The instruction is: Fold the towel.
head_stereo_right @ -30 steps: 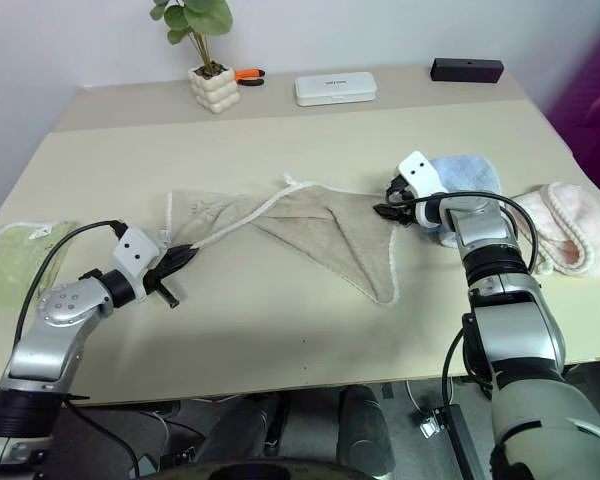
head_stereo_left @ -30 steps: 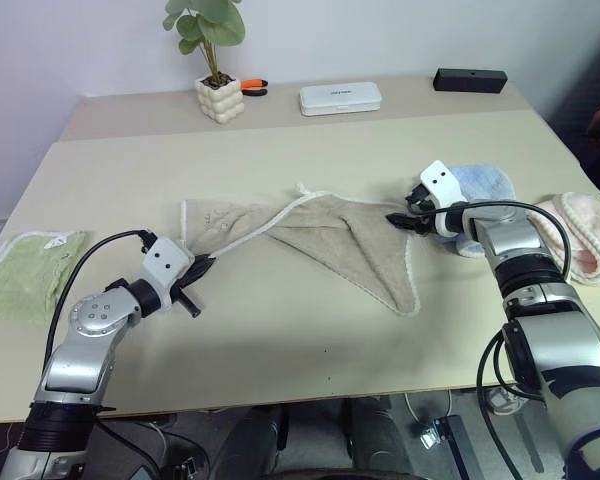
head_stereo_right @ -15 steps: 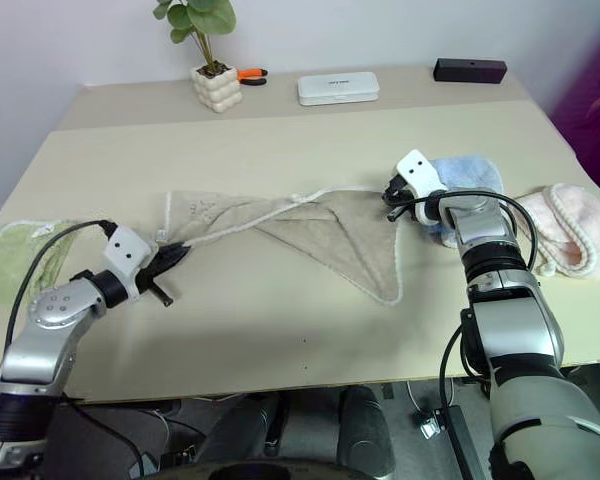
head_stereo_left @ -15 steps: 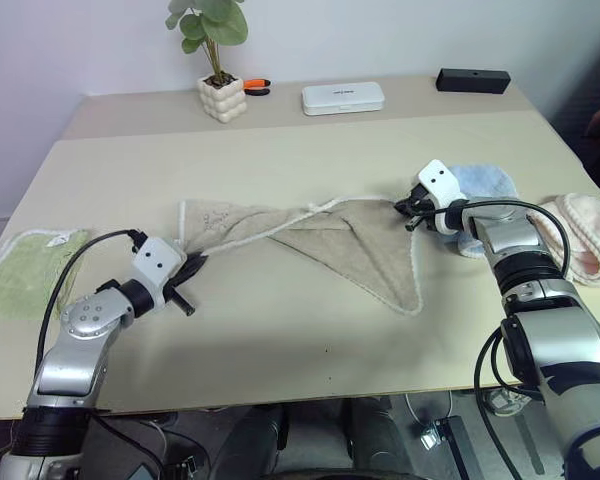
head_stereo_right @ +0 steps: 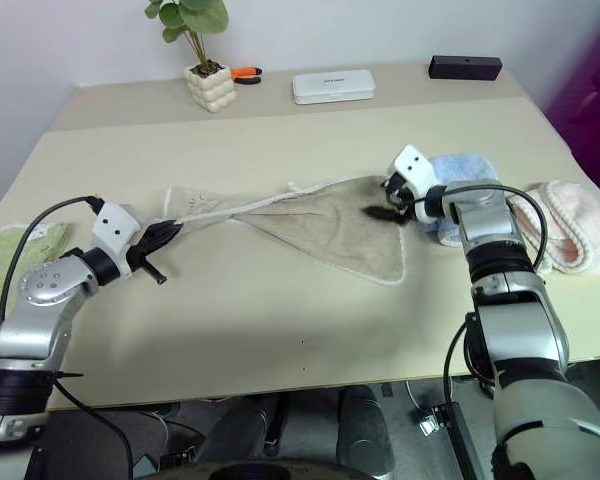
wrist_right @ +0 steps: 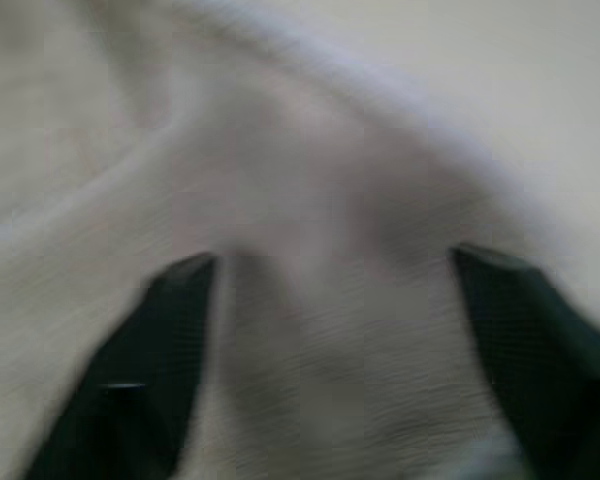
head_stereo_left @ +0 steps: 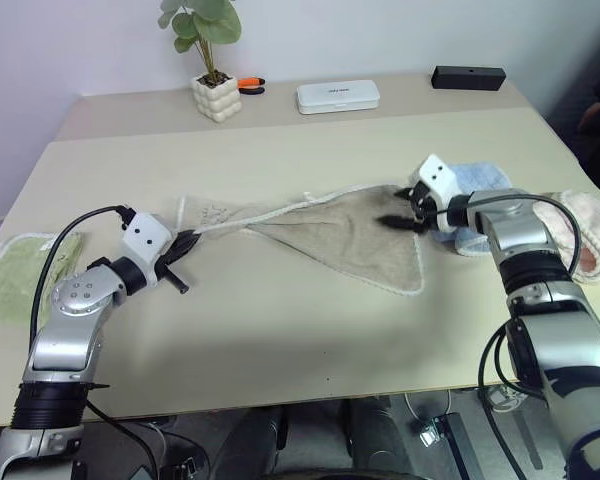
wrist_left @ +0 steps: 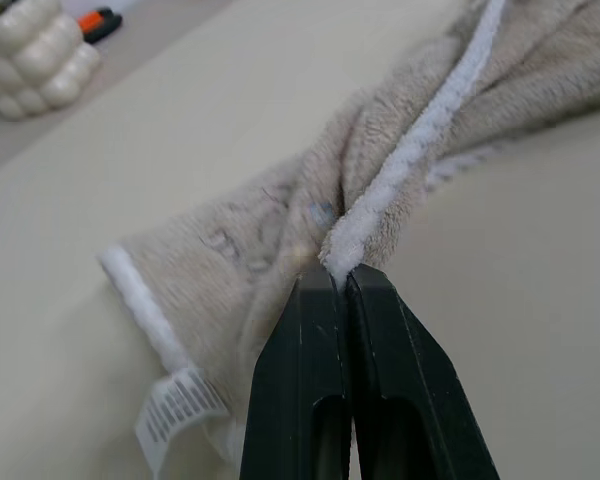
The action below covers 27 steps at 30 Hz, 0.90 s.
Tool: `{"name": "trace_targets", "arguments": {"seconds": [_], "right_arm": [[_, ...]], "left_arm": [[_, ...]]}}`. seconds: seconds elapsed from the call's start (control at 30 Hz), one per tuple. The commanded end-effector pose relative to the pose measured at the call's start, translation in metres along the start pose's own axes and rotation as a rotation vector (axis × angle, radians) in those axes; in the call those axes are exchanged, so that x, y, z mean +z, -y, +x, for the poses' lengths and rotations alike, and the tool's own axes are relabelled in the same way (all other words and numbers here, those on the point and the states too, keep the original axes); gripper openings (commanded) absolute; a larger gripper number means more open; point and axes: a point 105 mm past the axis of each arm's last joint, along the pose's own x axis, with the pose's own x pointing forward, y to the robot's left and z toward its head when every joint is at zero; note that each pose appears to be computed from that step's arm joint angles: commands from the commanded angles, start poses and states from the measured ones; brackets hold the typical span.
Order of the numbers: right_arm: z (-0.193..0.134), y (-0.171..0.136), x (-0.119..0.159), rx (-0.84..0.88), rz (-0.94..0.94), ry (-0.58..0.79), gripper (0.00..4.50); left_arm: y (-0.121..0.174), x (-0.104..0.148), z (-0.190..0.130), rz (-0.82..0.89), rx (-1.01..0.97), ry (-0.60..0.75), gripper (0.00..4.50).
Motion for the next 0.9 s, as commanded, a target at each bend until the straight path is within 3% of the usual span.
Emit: {"name": "trace_targets", "arguments": {"seconds": [0.03, 0.23, 0.47, 0.63, 0.77, 0.9], "right_arm": [[-0.006, -0.002, 0.019, 0.011, -0.075, 0.036, 4.44], [-0.006, 0.042, 0.032, -0.255, -0.044, 0.049, 4.44], [-0.005, 0.049, 0.042, -0.262, -0.125, 0.054, 4.44], [0.009, 0.043, 0.039, -0.224, -0.144, 0.041, 4.44], [0.020, 0.034, 0.043, -0.182, -0.262, 0.029, 4.44], [0.029, 0.028, 0.069, -0.184, -0.406, 0.097, 4.44]], "left_arm": [[-0.004, 0.012, -0.008, 0.021, 0.023, 0.033, 0.00], [0.014, 0.005, -0.024, -0.034, -0.044, -0.011, 0.00], [0.021, -0.033, -0.077, -0.008, -0.090, -0.221, 0.00], [0.022, -0.034, -0.081, -0.008, -0.082, -0.235, 0.00], [0.024, -0.036, -0.079, -0.005, -0.085, -0.240, 0.00], [0.028, -0.038, -0.078, -0.005, -0.099, -0.239, 0.00]]}}
